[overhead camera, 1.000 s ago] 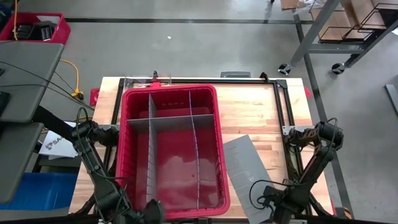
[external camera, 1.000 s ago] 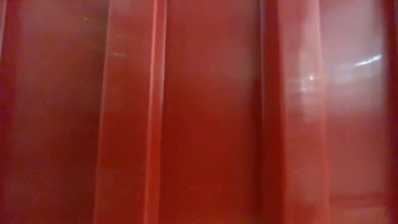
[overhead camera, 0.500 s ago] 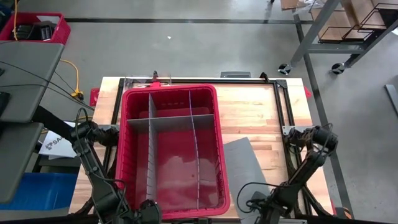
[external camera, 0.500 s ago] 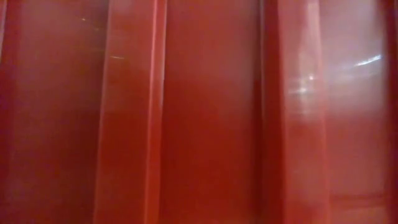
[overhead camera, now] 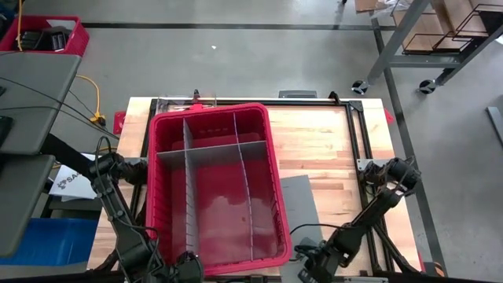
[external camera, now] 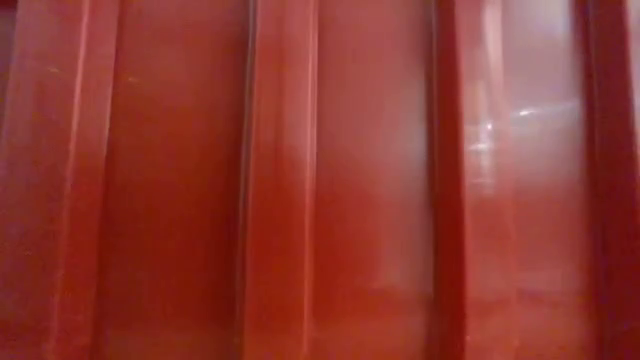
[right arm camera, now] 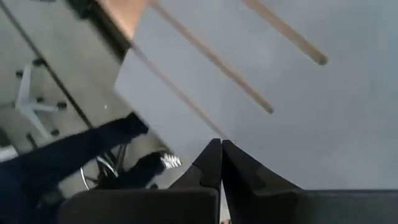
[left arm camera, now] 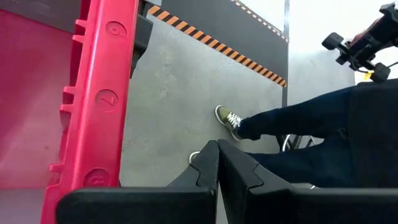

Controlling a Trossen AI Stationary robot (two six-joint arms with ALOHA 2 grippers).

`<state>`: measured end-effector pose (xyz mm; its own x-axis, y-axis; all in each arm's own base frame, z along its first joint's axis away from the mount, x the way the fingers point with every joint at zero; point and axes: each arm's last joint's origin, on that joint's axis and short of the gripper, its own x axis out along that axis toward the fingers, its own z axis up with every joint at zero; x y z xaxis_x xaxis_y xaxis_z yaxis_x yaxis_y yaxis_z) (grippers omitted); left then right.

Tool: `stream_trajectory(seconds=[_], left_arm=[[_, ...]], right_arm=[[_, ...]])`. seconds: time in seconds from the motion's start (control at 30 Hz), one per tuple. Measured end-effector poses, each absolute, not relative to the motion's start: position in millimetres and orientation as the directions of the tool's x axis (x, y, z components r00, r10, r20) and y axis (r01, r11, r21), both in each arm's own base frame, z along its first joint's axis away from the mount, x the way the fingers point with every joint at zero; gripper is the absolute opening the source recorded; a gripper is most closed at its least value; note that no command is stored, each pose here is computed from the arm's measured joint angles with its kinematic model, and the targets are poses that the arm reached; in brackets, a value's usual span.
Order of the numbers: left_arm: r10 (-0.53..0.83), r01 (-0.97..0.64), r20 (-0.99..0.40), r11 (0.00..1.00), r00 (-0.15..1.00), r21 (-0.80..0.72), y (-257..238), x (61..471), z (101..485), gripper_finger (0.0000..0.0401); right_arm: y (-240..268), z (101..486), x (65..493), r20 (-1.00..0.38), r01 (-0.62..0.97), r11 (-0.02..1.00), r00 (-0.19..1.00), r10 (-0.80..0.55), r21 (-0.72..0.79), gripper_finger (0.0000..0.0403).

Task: Sort blocks
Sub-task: Assemble the bin divider into the red bin

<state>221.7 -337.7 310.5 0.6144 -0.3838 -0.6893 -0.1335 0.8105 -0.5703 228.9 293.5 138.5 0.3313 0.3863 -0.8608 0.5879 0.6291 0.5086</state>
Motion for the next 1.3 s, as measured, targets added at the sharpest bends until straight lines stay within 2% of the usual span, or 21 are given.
stream_trajectory(seconds=[0.33,0.43,0.6,0.73,0.93,1.17,1.3], left_arm=[[-0.439,-0.130,-0.641,0.754,0.629,-0.644,-344.2,219.3,316.5,0.0000],[-0.490,-0.046,-0.559,0.723,0.669,-0.689,-349.8,223.1,325.8,0.0000],[-0.512,0.085,-0.446,0.721,0.734,-0.688,-349.3,227.4,366.9,0.0000],[-0.540,0.187,-0.425,0.751,0.726,-0.634,-347.4,227.3,385.1,0.0000],[-0.465,0.214,-0.588,0.869,0.661,-0.446,-358.0,231.5,351.8,0.0000],[-0.385,0.224,-0.653,0.921,0.652,-0.318,-377.1,251.1,306.8,0.0000],[-0.328,0.151,-0.632,0.936,0.702,-0.319,-378.7,272.4,301.7,0.0000]], right_arm=[[308.8,161.8,207.8,-0.833,0.514,0.656,0.310,0.458,0.552,0.0000],[314.3,161.9,199.4,-0.832,0.549,0.627,0.323,0.450,0.553,0.0000],[322.2,162.8,188.7,-0.821,0.595,0.570,0.351,0.450,0.567,0.0000],[333.1,168.8,185.4,-0.760,0.559,0.525,0.373,0.533,0.642,0.0000],[350.2,176.2,175.9,-0.664,0.496,0.469,0.359,0.656,0.731,0.0000],[371.8,179.3,178.0,-0.465,0.451,0.257,0.446,0.765,0.855,0.0000],[385.3,170.1,172.1,-0.446,0.415,0.242,0.515,0.732,0.877,0.0002]])
